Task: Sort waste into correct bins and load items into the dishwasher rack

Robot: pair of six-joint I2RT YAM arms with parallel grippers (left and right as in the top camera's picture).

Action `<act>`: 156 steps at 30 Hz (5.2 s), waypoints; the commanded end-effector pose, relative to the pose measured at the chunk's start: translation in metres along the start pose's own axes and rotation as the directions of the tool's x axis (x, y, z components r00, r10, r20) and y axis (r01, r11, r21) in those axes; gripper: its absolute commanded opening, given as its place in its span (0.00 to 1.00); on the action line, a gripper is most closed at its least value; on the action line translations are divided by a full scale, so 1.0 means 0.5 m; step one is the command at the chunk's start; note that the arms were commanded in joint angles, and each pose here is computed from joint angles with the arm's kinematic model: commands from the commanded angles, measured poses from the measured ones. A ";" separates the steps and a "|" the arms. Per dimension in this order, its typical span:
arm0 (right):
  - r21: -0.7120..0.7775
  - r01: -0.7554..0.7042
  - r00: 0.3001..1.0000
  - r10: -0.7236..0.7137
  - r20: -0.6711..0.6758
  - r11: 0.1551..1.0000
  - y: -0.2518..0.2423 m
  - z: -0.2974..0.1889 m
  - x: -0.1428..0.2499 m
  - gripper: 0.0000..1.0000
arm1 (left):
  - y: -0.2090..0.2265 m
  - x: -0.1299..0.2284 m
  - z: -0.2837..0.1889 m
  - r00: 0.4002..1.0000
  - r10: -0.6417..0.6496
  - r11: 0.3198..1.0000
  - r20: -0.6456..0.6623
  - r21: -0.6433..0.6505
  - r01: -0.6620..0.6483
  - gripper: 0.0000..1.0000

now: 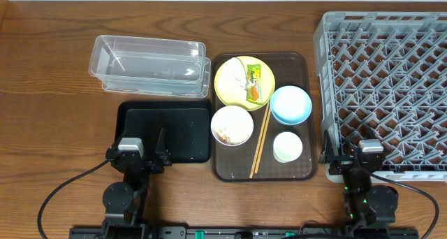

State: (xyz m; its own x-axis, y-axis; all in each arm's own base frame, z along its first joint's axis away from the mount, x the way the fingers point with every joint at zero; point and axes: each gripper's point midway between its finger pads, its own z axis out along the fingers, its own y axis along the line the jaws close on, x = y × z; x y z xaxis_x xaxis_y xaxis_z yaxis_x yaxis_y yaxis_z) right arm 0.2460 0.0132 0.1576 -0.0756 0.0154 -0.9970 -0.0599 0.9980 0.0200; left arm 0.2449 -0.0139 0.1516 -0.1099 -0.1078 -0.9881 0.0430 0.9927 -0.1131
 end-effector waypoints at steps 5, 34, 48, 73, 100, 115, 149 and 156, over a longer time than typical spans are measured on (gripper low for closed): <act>0.002 -0.003 1.000 0.003 -0.006 1.000 0.001 0.000 0.005 0.99 | 0.008 0.029 0.000 0.999 0.013 1.000 -0.048 -0.017 -0.014 0.93; 0.002 -0.003 1.000 0.003 -0.006 1.000 0.001 0.000 0.005 0.99 | 0.008 0.029 0.000 0.999 0.013 1.000 -0.048 -0.018 -0.014 0.93; -0.013 -0.003 1.000 0.003 -0.004 1.000 0.006 0.000 0.003 0.99 | 0.008 0.028 0.000 0.999 0.013 1.000 -0.046 -0.017 -0.014 0.94; 0.087 -0.074 0.982 0.088 -0.169 0.993 -0.021 0.004 -0.070 0.99 | -0.002 -0.046 -0.007 0.966 -0.111 0.993 -0.234 -0.061 0.099 0.93; 0.036 -0.082 0.705 0.083 -0.705 0.996 0.015 0.084 -0.057 0.99 | -0.105 -0.067 0.069 0.582 -0.133 0.975 -0.802 -0.001 0.221 0.87; 0.035 -0.082 0.712 0.083 -0.698 0.996 0.015 0.088 -0.060 0.99 | -0.277 -0.158 0.281 0.703 0.098 0.974 -0.705 0.212 0.076 0.86; 0.038 -0.087 0.699 0.088 -0.709 0.995 0.016 0.085 -0.053 0.99 | -0.399 0.252 0.491 0.627 0.259 0.961 -0.734 0.260 -0.093 0.53; 0.038 -0.087 0.697 0.088 -0.712 0.995 0.016 0.084 -0.052 0.99 | -0.400 0.228 0.485 0.632 0.258 0.961 -0.731 0.260 -0.092 0.06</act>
State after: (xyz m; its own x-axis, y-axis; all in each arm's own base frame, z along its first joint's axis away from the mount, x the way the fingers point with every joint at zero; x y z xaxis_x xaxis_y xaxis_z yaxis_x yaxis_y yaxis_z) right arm 0.2861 0.0195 0.1719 -0.7769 0.0631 -0.6264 0.0013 0.9951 0.0988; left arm 0.4614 -0.2368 0.0227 -0.7952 0.2322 -0.5602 0.3112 0.9491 -0.0483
